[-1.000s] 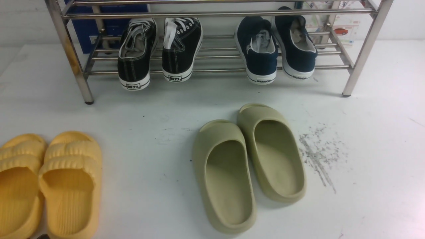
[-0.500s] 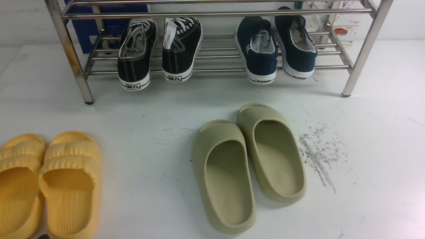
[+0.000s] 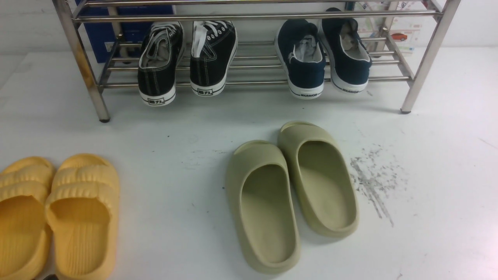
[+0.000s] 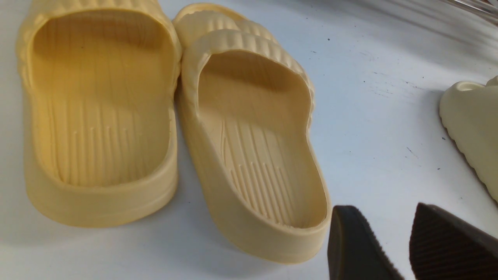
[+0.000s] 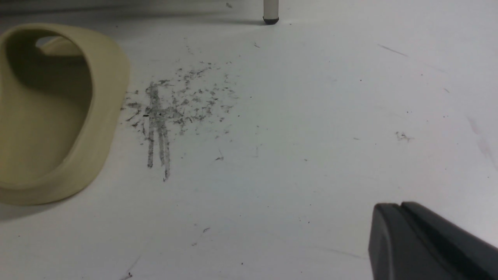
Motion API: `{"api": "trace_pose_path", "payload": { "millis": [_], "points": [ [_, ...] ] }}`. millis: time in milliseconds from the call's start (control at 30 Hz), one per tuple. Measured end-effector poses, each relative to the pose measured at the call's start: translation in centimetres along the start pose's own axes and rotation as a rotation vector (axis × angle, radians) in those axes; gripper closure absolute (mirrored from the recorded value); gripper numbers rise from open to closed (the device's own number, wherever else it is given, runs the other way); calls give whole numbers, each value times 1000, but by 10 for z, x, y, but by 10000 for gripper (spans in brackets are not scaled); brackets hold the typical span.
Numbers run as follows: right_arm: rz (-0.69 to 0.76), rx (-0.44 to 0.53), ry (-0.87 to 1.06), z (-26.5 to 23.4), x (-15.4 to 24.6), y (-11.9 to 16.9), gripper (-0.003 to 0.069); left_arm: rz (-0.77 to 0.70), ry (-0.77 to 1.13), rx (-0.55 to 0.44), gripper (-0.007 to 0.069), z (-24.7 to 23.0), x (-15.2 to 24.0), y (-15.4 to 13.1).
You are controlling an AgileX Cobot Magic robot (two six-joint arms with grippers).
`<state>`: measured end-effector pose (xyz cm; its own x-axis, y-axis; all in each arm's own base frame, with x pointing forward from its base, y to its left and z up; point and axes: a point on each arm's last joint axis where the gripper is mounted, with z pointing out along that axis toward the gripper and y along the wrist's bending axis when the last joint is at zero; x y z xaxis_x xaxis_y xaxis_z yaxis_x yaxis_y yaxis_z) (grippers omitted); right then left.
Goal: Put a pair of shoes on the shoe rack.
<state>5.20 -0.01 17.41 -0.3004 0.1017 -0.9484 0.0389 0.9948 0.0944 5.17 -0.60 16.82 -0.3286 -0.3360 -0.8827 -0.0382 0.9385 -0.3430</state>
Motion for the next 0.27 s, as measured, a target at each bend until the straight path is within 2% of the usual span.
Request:
{"api": "trace_pose_path", "payload": {
  "millis": [267],
  "points": [
    [0, 0, 0, 0, 0, 0, 600, 0, 0, 0, 386, 0, 0, 0]
  ]
}}
